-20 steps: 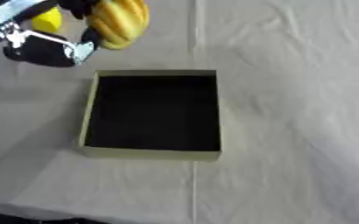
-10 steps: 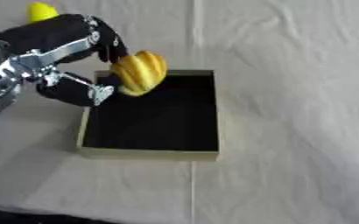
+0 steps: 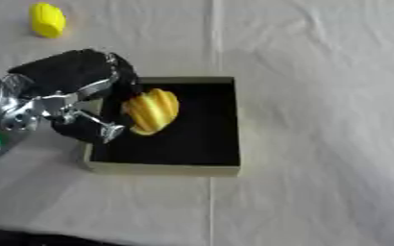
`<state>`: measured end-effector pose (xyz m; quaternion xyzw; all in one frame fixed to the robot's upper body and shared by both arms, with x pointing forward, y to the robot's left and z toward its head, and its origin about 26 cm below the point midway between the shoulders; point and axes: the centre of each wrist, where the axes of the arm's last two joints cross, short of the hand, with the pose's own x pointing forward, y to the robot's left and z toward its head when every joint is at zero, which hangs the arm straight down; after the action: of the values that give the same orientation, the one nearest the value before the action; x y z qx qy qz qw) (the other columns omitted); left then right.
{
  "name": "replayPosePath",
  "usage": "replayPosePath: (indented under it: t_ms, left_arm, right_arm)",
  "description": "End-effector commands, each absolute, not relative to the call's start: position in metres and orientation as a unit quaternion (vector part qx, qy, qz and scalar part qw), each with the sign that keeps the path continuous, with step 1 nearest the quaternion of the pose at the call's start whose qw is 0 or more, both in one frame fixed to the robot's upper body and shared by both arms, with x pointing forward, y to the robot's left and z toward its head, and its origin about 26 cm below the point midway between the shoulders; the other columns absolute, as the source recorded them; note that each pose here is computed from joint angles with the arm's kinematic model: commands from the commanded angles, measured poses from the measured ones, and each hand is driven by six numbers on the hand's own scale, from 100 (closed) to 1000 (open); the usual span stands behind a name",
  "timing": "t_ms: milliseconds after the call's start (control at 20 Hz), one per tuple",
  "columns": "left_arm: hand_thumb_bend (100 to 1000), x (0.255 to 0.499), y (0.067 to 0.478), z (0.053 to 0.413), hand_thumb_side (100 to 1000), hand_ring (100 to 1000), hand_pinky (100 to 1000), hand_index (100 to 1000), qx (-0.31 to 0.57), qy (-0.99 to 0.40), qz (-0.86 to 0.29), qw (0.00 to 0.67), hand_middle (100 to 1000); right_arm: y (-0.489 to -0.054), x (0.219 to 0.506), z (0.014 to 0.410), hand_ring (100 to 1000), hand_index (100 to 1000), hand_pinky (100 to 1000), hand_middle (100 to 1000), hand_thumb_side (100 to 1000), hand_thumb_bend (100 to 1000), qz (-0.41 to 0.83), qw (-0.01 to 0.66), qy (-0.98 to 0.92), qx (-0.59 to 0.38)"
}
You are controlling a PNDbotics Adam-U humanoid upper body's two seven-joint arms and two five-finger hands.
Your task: Pick up objects on the table and place them in the box.
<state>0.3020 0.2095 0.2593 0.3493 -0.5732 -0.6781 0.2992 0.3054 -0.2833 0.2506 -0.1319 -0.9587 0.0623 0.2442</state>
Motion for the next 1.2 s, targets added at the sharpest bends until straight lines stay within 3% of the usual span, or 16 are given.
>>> replayPosePath:
  t_ms: [50,150,300,350,400,650,950,1150,1200]
  left_arm:
    - [412,0.299,0.210,0.264,329,800,827,837,0.368,-0.570,-0.678,0.282,761]
    - [459,0.299,0.212,0.265,420,829,851,883,0.377,-0.575,-0.671,0.280,799]
    - [413,0.300,0.216,0.278,402,819,841,872,0.398,-0.609,-0.633,0.265,787]
    - [105,0.301,0.219,0.284,461,814,836,865,0.406,-0.622,-0.616,0.263,782]
    - [382,0.301,0.224,0.291,364,812,835,862,0.417,-0.632,-0.597,0.264,779]
    - [379,0.299,0.260,0.332,340,811,835,855,0.510,-0.644,-0.465,0.329,777]
    - [418,0.349,0.315,0.361,325,831,850,873,0.575,-0.600,-0.350,0.432,792]
    - [418,0.366,0.328,0.361,325,831,850,873,0.576,-0.595,-0.343,0.443,792]
    - [490,0.367,0.331,0.360,302,858,871,891,0.577,-0.593,-0.341,0.446,812]
  right_arm:
    - [-0.282,0.302,0.259,786,841,840,721,706,100,0.066,0.230,-0.962,-0.128]
    - [-0.282,0.302,0.258,786,841,840,721,707,100,0.067,0.231,-0.962,-0.128]
    - [-0.283,0.302,0.257,787,841,840,721,708,100,0.066,0.233,-0.962,-0.129]
    - [-0.283,0.302,0.257,787,841,840,721,706,100,0.066,0.233,-0.962,-0.129]
    - [-0.283,0.302,0.258,787,841,840,721,705,100,0.067,0.232,-0.962,-0.129]
    - [-0.285,0.302,0.257,788,841,840,721,709,100,0.068,0.231,-0.961,-0.135]
    - [-0.285,0.302,0.257,789,841,841,720,718,100,0.068,0.233,-0.961,-0.136]
    - [-0.285,0.302,0.257,789,841,841,720,718,100,0.068,0.233,-0.960,-0.136]
    - [-0.286,0.301,0.256,790,842,841,719,729,100,0.066,0.235,-0.960,-0.137]
